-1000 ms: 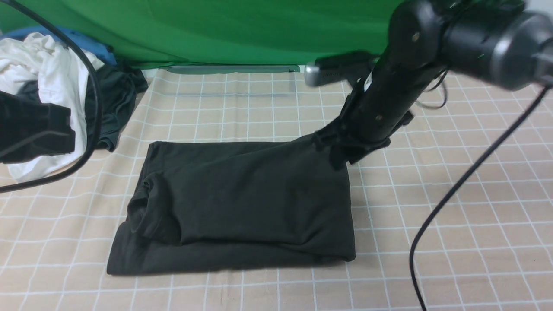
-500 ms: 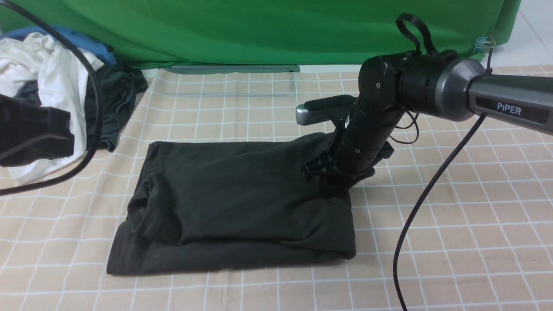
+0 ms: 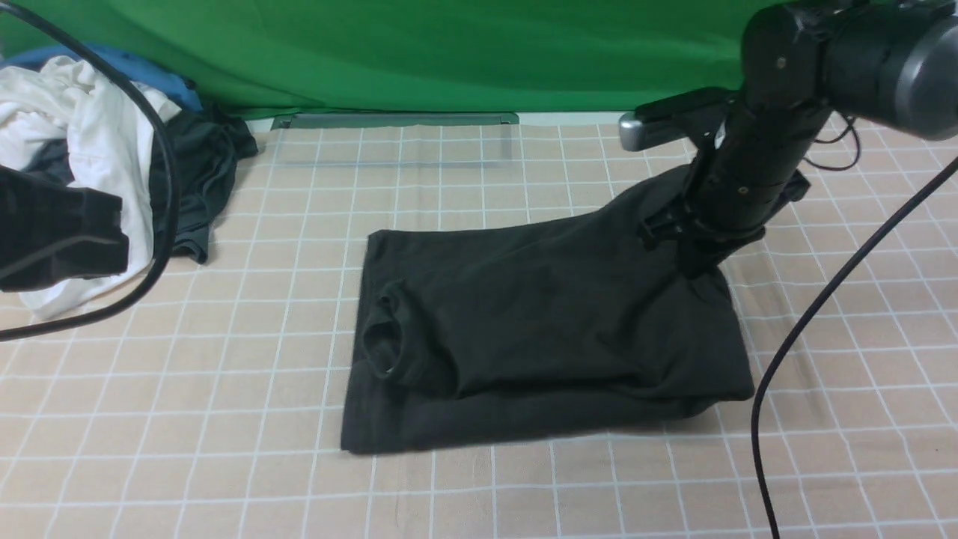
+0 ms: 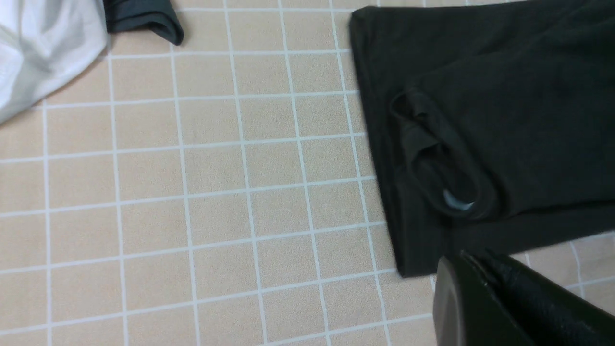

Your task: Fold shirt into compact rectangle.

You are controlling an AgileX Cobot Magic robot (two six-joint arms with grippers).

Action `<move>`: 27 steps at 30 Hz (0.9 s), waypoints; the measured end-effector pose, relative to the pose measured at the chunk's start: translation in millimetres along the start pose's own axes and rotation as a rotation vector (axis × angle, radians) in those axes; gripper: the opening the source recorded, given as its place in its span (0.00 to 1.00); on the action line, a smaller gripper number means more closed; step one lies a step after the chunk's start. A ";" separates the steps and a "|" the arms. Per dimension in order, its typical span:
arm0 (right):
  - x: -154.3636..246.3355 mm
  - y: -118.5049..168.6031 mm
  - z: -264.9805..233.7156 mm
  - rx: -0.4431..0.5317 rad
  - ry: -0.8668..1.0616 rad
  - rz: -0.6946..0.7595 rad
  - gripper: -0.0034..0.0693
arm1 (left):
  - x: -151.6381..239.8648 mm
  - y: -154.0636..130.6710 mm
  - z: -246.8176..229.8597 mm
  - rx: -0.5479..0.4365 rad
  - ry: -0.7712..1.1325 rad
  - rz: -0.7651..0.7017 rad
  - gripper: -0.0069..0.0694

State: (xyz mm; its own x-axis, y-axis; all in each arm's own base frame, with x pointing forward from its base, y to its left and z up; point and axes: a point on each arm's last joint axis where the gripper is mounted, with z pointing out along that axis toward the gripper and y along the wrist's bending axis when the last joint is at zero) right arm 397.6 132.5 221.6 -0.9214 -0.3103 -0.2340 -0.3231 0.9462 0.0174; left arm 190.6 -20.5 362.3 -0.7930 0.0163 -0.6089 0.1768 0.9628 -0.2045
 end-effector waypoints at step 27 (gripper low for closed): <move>196.9 -2.1 -294.7 0.135 -1.075 -0.011 0.10 | 34.8 -27.4 -79.7 0.003 -0.287 0.150 0.11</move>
State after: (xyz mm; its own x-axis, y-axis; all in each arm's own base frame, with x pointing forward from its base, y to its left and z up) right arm 153.2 42.4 462.0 -0.2257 -0.1381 -0.9644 -0.2434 0.9665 -0.0814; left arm 111.7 -24.9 407.8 -0.5610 0.0807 -0.8239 0.2811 0.9547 -0.0979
